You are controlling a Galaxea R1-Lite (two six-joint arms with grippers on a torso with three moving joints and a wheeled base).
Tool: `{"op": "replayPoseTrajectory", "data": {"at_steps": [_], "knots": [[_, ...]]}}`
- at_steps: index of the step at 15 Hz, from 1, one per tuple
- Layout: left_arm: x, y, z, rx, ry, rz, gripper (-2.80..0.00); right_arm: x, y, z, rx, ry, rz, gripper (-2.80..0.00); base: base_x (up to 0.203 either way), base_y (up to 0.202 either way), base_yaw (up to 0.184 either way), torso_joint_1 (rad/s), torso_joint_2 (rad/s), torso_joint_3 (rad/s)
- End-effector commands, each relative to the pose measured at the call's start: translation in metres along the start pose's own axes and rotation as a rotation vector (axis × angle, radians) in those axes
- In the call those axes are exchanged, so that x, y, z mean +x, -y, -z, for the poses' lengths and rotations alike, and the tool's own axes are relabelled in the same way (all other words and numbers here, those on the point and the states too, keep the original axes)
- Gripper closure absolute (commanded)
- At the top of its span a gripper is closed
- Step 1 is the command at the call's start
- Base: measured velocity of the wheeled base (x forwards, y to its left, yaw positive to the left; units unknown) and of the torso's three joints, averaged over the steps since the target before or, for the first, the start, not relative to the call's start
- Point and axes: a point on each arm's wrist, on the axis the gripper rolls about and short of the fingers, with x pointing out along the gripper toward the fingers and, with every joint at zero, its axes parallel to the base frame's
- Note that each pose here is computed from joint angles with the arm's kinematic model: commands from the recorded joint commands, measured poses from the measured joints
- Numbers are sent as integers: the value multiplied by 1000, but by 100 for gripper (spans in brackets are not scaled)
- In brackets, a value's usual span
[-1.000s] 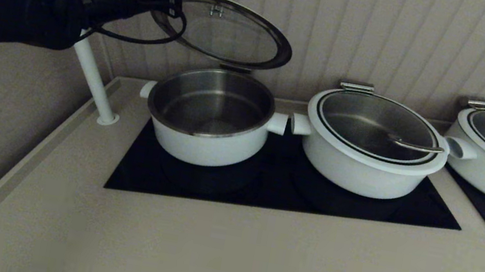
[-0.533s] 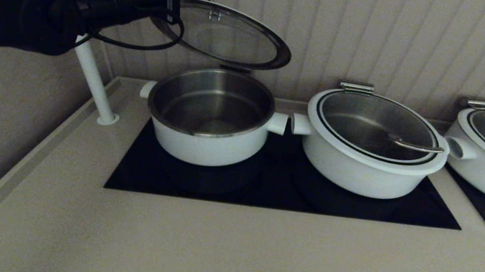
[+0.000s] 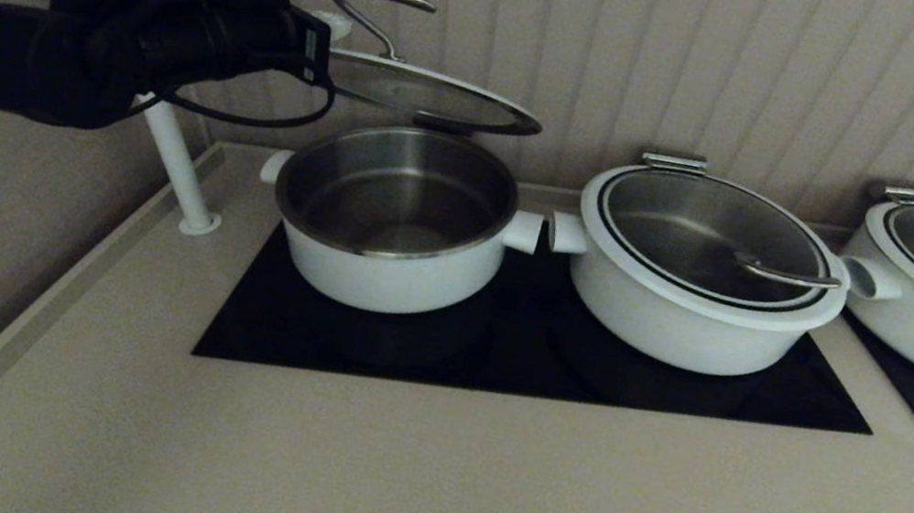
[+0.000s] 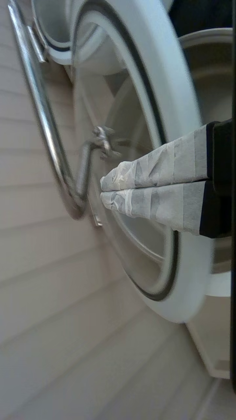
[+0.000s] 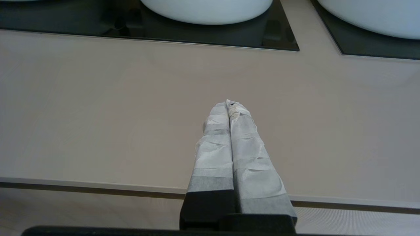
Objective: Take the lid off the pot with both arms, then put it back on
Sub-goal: Close the pot lid
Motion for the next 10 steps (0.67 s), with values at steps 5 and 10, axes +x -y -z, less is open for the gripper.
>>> {"op": "replayPoseTrajectory", "data": {"at_steps": [5, 10], "knots": [[-19, -6, 1, -2, -26, -20, 0, 0, 0, 0, -1, -1, -1, 0, 0, 0, 0, 0, 0, 0], [-23, -6, 9, 6, 3, -31, 0, 0, 0, 0, -1, -1, -1, 0, 0, 0, 0, 0, 0, 0]]}}
